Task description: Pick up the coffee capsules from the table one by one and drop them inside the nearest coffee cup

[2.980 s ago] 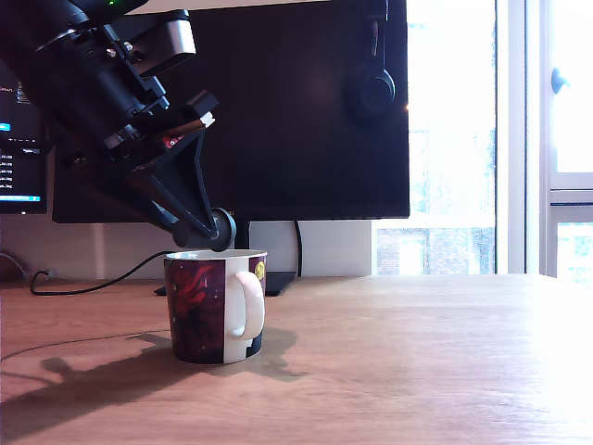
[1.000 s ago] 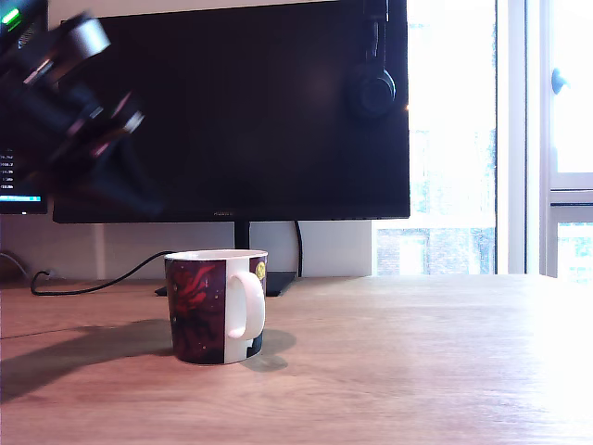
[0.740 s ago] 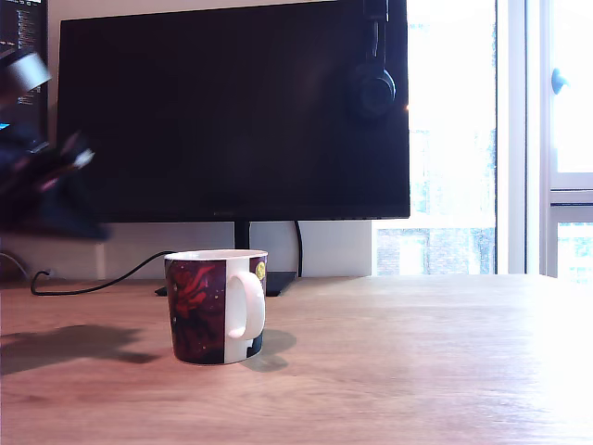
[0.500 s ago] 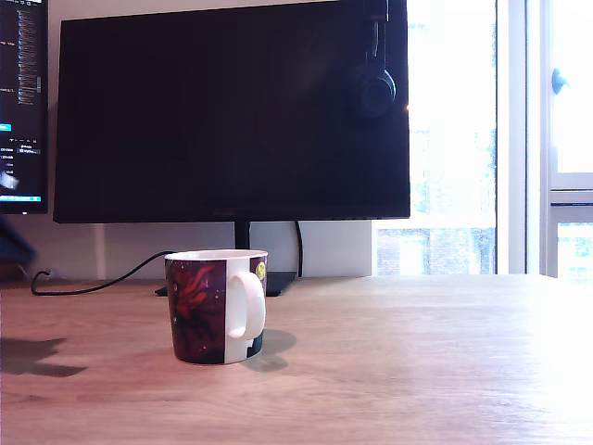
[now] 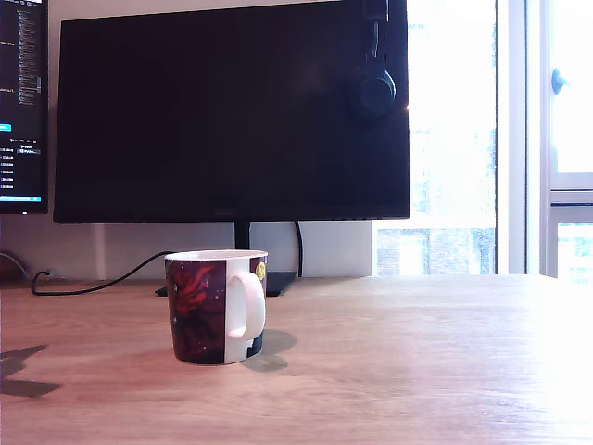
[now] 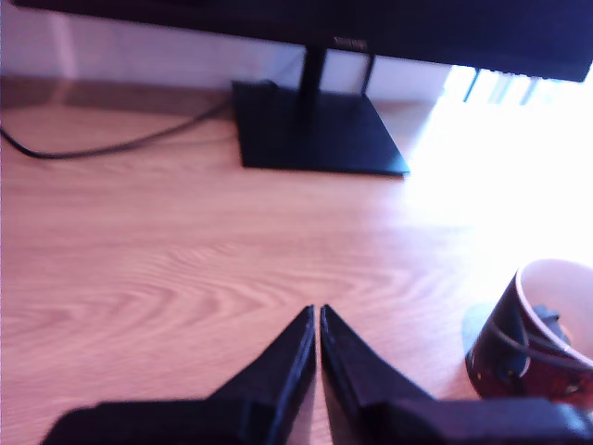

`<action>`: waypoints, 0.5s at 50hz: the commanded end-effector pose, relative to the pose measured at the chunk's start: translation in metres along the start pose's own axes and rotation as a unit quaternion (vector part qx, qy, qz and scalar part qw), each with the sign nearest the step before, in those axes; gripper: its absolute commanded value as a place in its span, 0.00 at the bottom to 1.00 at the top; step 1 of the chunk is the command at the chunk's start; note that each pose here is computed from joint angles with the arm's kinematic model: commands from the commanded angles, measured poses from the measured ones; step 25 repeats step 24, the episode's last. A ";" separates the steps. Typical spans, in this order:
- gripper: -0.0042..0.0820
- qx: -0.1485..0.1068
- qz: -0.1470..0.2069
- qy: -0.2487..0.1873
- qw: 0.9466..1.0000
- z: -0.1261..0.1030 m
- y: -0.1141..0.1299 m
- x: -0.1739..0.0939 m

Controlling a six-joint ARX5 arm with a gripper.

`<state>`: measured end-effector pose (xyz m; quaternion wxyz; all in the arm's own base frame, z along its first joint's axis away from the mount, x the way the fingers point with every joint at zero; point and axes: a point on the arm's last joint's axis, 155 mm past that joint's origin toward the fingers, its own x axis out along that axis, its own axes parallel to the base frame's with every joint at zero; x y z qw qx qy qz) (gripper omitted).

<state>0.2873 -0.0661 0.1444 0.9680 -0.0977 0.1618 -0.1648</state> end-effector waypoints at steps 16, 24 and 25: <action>0.03 0.004 0.036 -0.020 0.999 -0.002 0.003 -0.031; 0.03 -0.004 0.052 -0.043 0.998 0.004 0.005 -0.045; 0.03 -0.004 0.052 -0.043 0.998 0.004 0.005 -0.045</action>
